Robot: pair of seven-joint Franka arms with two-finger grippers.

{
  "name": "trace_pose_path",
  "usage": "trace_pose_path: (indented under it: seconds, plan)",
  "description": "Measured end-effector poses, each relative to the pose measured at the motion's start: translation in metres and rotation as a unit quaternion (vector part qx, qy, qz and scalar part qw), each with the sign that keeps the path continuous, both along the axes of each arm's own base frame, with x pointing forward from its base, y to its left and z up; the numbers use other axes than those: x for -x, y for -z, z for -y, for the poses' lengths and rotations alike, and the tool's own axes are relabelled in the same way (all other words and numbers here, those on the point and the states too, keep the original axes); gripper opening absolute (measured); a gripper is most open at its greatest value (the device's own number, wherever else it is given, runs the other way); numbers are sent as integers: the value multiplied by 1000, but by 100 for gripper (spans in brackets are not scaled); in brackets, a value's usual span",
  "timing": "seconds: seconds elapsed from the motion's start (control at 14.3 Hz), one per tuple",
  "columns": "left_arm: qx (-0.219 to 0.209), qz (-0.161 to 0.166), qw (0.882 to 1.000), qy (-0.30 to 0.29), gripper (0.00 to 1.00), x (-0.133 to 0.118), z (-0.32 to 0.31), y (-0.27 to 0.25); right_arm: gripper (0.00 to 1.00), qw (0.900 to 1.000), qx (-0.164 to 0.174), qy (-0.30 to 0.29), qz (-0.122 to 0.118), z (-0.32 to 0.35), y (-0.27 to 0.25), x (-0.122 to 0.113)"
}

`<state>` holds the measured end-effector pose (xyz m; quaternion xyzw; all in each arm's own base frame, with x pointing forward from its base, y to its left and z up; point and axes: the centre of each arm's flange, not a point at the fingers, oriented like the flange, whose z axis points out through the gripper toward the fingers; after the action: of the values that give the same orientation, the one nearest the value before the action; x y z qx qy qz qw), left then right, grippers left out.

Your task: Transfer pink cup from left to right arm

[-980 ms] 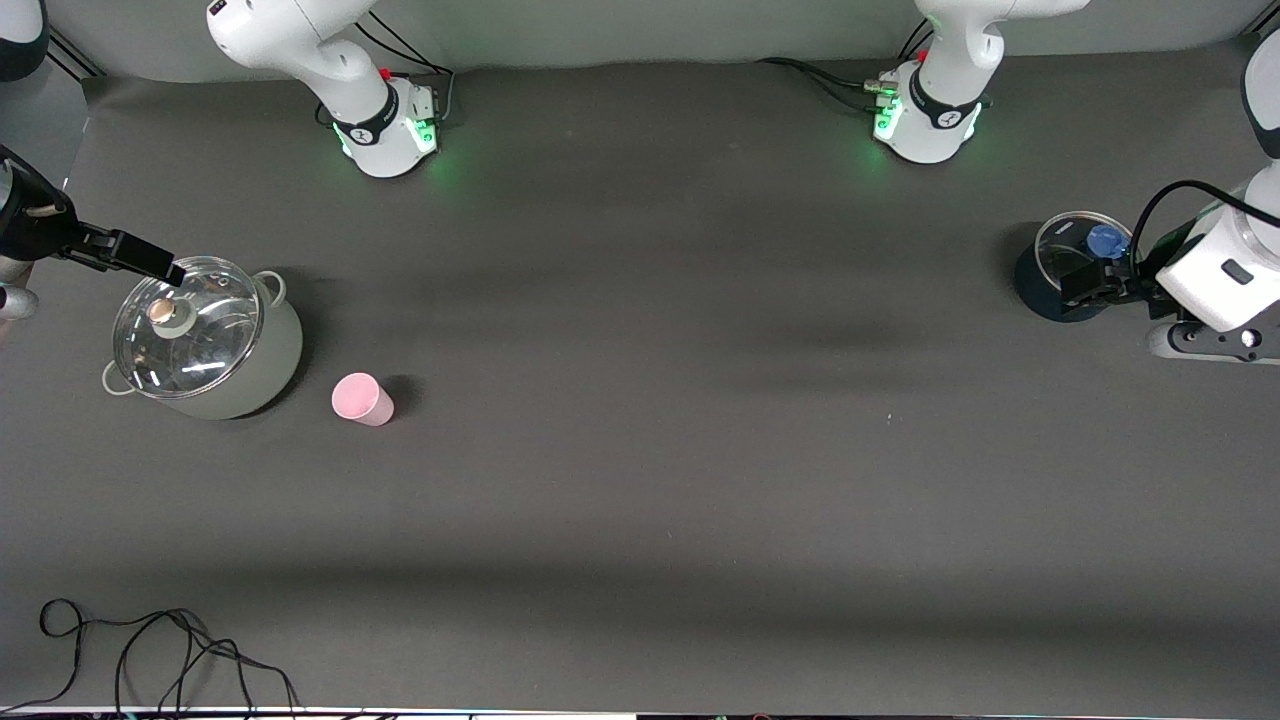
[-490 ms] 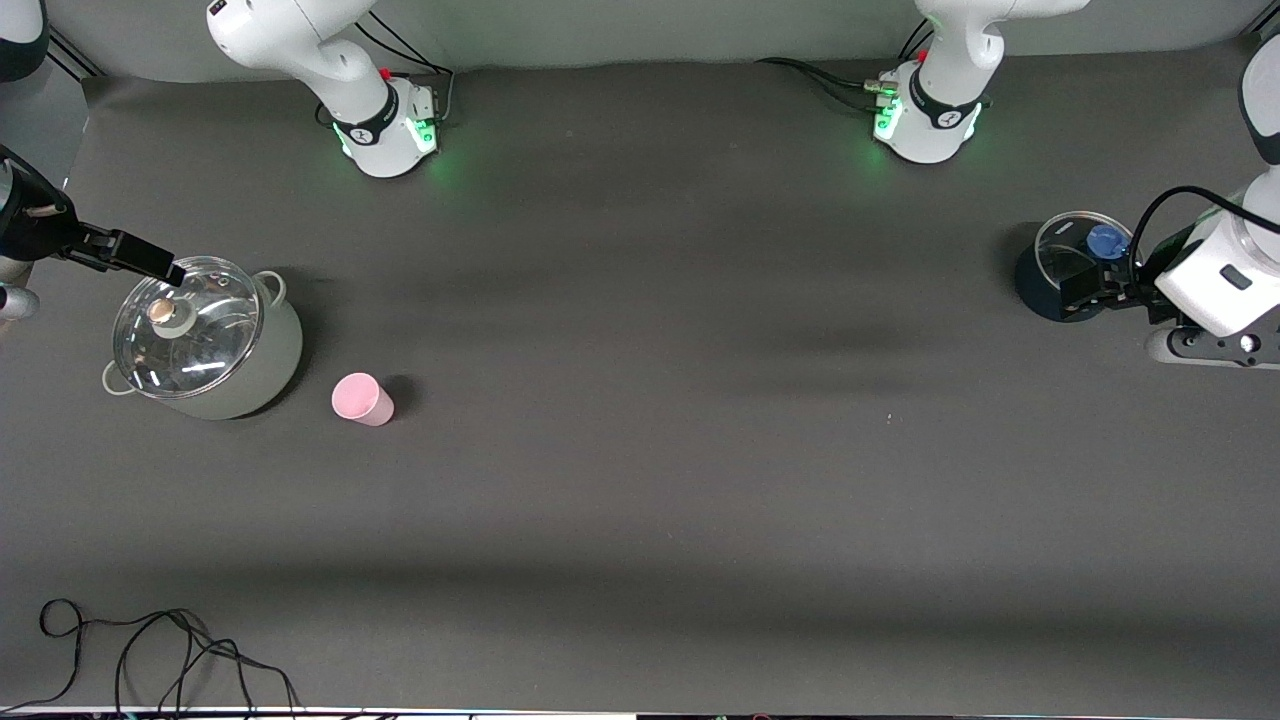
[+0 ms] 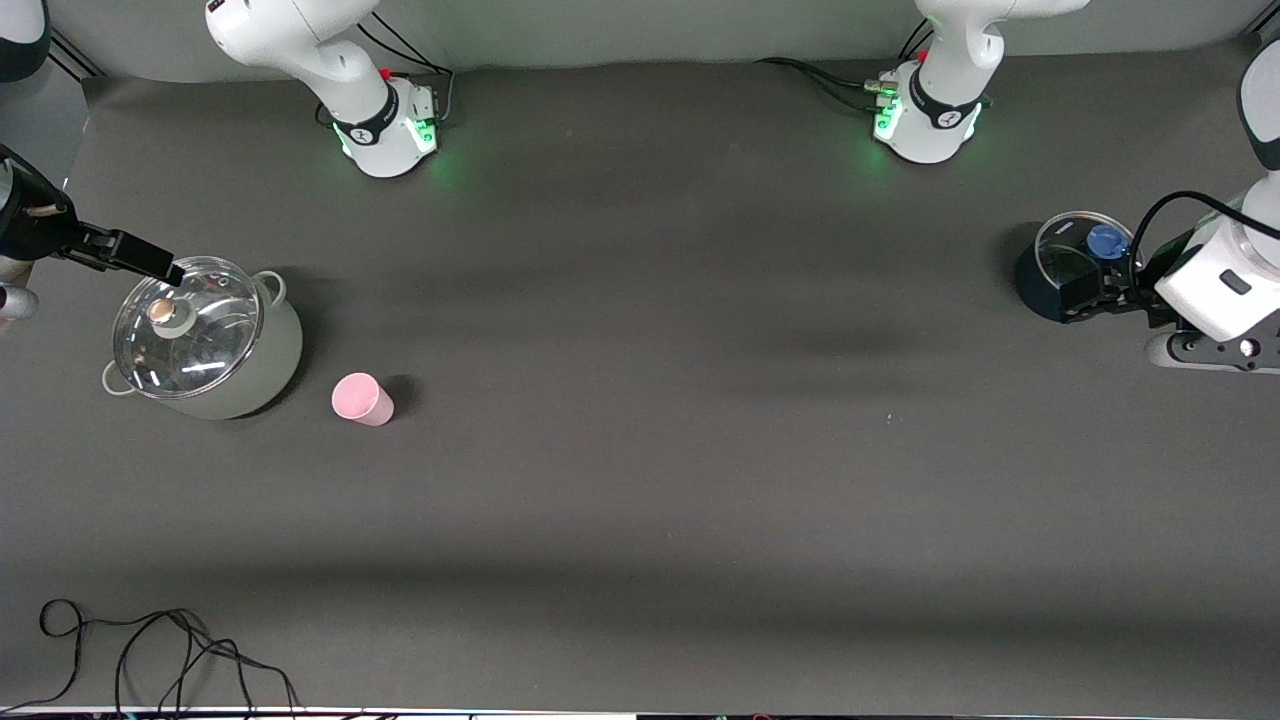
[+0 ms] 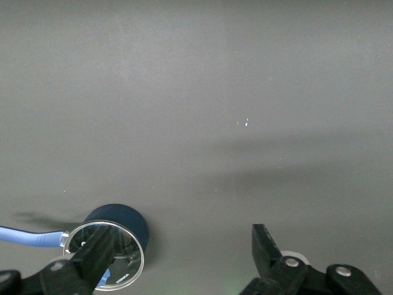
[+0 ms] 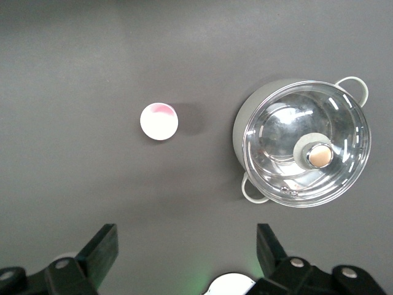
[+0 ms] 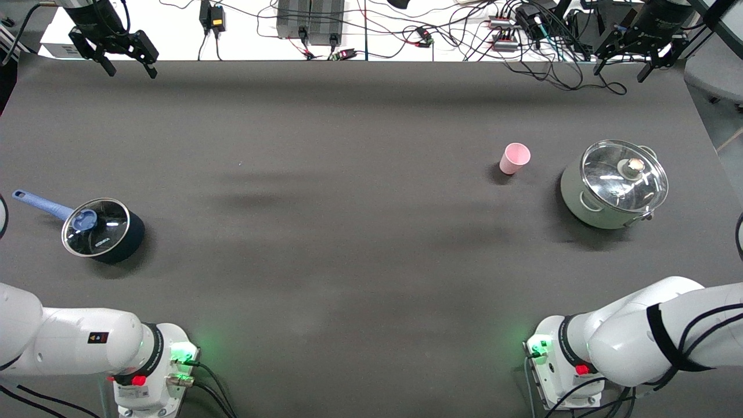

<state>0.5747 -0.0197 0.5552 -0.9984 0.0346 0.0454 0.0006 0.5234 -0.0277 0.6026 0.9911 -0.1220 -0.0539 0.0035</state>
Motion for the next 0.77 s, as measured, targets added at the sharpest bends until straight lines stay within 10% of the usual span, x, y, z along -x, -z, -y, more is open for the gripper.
trace_pose_path:
  seconds: [0.77]
  plan:
    - [1, 3, 1000, -1, 100, -7, -1, 0, 100, 1000, 17, -20, 5, -22, -4, -6]
